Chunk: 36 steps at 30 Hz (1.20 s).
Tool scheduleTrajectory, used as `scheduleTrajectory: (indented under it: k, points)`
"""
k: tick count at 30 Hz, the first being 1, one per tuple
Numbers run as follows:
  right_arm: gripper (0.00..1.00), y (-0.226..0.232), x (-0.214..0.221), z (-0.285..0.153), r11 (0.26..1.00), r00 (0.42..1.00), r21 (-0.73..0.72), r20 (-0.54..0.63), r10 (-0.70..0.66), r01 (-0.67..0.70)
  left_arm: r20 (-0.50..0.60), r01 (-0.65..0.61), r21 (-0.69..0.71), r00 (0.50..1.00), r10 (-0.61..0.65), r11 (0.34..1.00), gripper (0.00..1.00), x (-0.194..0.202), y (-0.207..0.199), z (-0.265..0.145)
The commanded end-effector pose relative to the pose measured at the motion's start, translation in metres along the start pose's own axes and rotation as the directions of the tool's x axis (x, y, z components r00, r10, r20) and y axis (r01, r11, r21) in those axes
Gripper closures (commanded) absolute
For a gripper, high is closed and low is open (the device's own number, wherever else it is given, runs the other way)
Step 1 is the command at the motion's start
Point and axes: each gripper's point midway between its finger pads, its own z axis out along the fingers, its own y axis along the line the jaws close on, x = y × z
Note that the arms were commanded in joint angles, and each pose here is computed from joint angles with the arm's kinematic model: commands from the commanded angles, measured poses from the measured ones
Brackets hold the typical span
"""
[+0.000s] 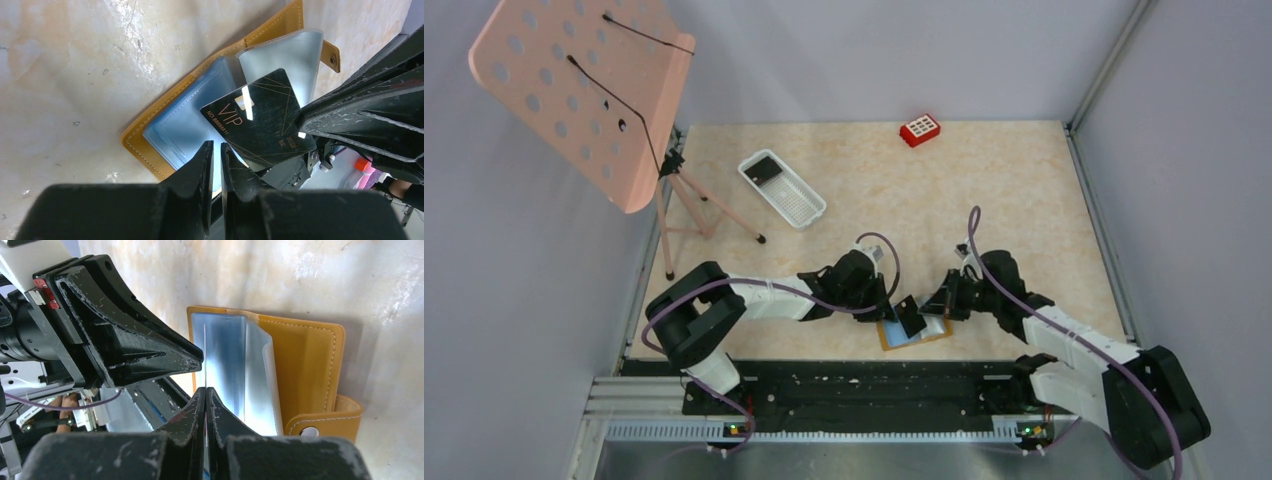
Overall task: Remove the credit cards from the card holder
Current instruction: Remove the credit card from the card holder.
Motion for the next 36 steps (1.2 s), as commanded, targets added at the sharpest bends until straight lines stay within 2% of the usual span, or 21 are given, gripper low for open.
scheduleTrajectory:
  k: [1, 11, 26, 36]
  points:
    - [1.00, 0.006, -0.004, 0.003, 0.998, 1.000, -0.055, 0.008, -0.013, 0.013, 0.016, -0.006, 0.054, 1.000, 0.005, 0.999, 0.84, -0.003, -0.011, 0.001]
    - [1.00, 0.003, 0.004, 0.008, 0.997, 0.999, -0.071, -0.040, -0.008, 0.005, 0.009, 0.000, 0.053, 1.000, -0.001, 0.999, 0.84, -0.002, -0.008, 0.005]
    - [0.89, 0.001, 0.010, 0.012, 0.996, 0.997, -0.086, -0.082, -0.006, -0.001, 0.006, 0.002, 0.027, 1.000, -0.002, 1.000, 0.84, 0.001, 0.000, 0.007]
    - [0.85, 0.001, 0.012, 0.014, 0.997, 0.995, -0.082, -0.099, -0.013, 0.005, 0.005, 0.000, 0.025, 1.000, 0.000, 1.000, 0.84, 0.001, 0.000, 0.008]
